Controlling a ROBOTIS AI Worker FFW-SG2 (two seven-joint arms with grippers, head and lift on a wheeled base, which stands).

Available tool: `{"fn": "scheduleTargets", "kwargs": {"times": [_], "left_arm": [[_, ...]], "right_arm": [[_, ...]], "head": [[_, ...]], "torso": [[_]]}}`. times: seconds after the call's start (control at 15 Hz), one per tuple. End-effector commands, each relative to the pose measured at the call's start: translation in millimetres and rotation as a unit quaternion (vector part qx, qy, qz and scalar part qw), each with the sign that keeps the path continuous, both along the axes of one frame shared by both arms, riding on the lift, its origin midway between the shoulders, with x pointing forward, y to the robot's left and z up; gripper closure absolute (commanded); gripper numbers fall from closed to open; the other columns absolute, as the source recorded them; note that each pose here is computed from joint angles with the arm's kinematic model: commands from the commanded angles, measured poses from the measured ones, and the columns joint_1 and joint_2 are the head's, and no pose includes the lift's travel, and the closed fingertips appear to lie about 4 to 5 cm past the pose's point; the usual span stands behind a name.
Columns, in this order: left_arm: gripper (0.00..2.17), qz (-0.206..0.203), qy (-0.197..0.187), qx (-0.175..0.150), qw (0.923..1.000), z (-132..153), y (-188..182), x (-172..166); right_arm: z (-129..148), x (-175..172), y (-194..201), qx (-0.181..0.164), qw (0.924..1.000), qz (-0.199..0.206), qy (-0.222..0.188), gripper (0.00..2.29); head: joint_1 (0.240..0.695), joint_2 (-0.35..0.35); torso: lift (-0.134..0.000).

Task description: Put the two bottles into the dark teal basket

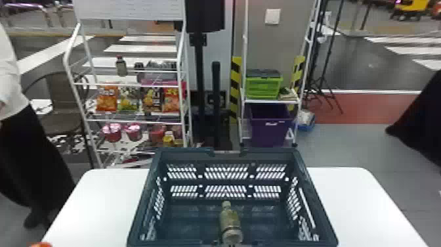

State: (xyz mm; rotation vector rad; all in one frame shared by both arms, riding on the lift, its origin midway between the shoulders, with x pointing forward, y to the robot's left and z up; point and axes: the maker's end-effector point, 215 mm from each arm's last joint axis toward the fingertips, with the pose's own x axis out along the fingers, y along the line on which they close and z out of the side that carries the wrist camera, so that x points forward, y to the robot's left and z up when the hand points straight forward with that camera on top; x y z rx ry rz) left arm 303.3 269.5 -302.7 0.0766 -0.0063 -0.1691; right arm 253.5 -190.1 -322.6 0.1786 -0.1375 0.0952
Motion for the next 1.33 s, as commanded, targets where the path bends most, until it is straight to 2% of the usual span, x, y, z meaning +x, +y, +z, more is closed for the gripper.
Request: {"fn": "scheduleTargets", "kwargs": {"times": [0.0,0.07,0.2,0.27,0.4,0.53,0.73,0.93,1.13,1.27], "left_arm": [[2.15,-0.008,0.032,0.008,0.9994,25,-1,32],[2.15,-0.021,0.060,0.003,0.9980,28,-8,44],[2.15,-0.034,0.090,-0.007,0.9953,45,-17,66],[2.15,-0.051,0.116,-0.002,0.9919,50,-31,80],[2.15,-0.100,0.176,-0.014,0.9791,50,-60,98],[2.15,-0.132,0.178,-0.005,0.9751,59,-105,120],[2.15,-0.184,0.209,0.011,0.9604,44,-172,154],[2.15,-0.243,0.244,0.051,0.9375,15,-226,187],[2.15,-0.298,0.309,0.088,0.8989,-40,-263,203],[2.15,-0.310,0.315,0.148,0.8846,-76,-266,220]], "right_arm": [[-8,-5,-1,-0.002,1.0000,0.000,0.005,0.02],[-6,-6,1,0.002,1.0000,0.004,0.001,0.02],[-8,-7,2,0.002,1.0000,0.005,0.004,0.02],[-11,-8,1,0.002,1.0000,0.004,0.006,0.02],[-17,-12,-4,-0.002,0.9999,-0.001,0.011,0.02],[-19,-18,-14,-0.004,0.9999,-0.011,0.007,0.02],[-26,-21,-24,-0.009,0.9997,-0.022,0.011,0.02],[-33,-23,-38,-0.010,0.9991,-0.038,0.018,0.02],[-39,-25,-47,-0.013,0.9984,-0.050,0.024,0.02],[-42,-25,-53,-0.013,0.9982,-0.053,0.025,0.02]], "head": [[0.499,0.000],[0.499,0.000],[0.499,0.000],[0.499,0.000],[0.499,0.000],[0.499,0.000],[0.499,0.000],[0.499,0.000],[0.499,0.000],[0.499,0.000]], "torso": [[0.000],[0.000],[0.000],[0.000],[0.000],[0.000],[0.000],[0.000],[0.000],[0.000]]}}
